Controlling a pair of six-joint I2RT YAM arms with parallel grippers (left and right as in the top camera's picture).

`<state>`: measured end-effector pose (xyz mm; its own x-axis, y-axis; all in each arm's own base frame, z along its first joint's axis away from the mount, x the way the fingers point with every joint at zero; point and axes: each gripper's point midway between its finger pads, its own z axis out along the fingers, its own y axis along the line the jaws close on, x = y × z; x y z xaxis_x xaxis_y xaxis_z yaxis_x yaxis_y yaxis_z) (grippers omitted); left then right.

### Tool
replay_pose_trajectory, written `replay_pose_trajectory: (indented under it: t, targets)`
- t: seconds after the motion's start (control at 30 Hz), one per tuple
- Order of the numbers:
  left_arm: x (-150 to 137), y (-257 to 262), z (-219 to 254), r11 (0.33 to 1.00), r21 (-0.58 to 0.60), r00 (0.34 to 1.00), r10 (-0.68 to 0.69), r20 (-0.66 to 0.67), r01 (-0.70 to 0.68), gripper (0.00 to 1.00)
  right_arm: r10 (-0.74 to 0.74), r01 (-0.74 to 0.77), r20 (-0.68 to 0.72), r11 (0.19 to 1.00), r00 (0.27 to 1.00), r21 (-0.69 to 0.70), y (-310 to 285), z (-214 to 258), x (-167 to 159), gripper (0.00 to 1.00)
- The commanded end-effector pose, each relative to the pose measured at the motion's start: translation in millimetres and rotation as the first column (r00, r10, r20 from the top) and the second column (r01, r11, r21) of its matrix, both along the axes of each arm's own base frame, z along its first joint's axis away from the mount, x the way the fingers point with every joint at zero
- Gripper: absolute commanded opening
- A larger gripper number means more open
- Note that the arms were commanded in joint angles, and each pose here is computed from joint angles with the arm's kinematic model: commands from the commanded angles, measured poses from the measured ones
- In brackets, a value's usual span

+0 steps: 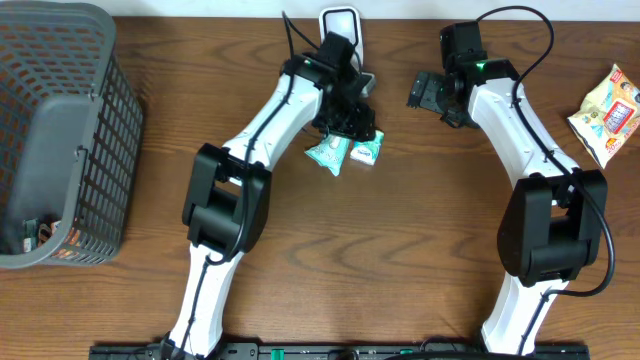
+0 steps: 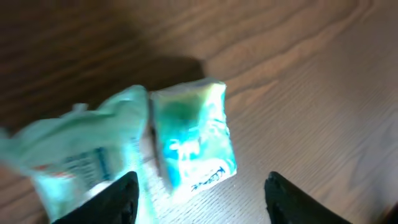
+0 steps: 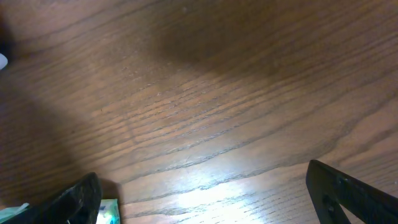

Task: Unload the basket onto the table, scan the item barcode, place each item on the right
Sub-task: 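Release the pack beside the green pack and lift the left gripper, then reach the left gripper into the basket and grasp the Kleenex pack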

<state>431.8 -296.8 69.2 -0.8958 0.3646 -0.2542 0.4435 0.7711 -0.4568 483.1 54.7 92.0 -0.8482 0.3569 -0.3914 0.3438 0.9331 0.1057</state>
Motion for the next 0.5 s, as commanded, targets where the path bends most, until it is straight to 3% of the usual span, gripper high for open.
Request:
replay_pose_trajectory:
  t: [0.0,0.13,0.27,0.3,0.47]
  targets:
    - [29,27,87,0.996,-0.071,0.982,0.072,0.173,-0.06,0.69,0.018,-0.018,-0.016,1.0,1.0,-0.012,4,-6,-3,0.99]
    - [40,70,154,0.985,-0.09,0.936,0.167,0.311,-0.146,0.72,0.016,-0.017,-0.016,1.0,1.0,-0.012,3,-6,-3,0.99]
    - [44,137,223,0.953,-0.08,0.834,0.295,0.466,-0.292,0.73,0.019,-0.019,-0.016,1.0,1.0,-0.011,4,-6,-3,0.99]
    - [43,173,246,0.923,-0.06,0.773,0.352,0.527,-0.38,0.73,0.019,-0.019,-0.016,1.0,1.0,-0.012,4,-6,-3,0.99]
    - [33,278,285,0.774,0.007,0.597,0.481,0.642,-0.633,0.73,0.018,-0.019,-0.016,1.0,1.0,-0.012,4,-6,-3,0.99]
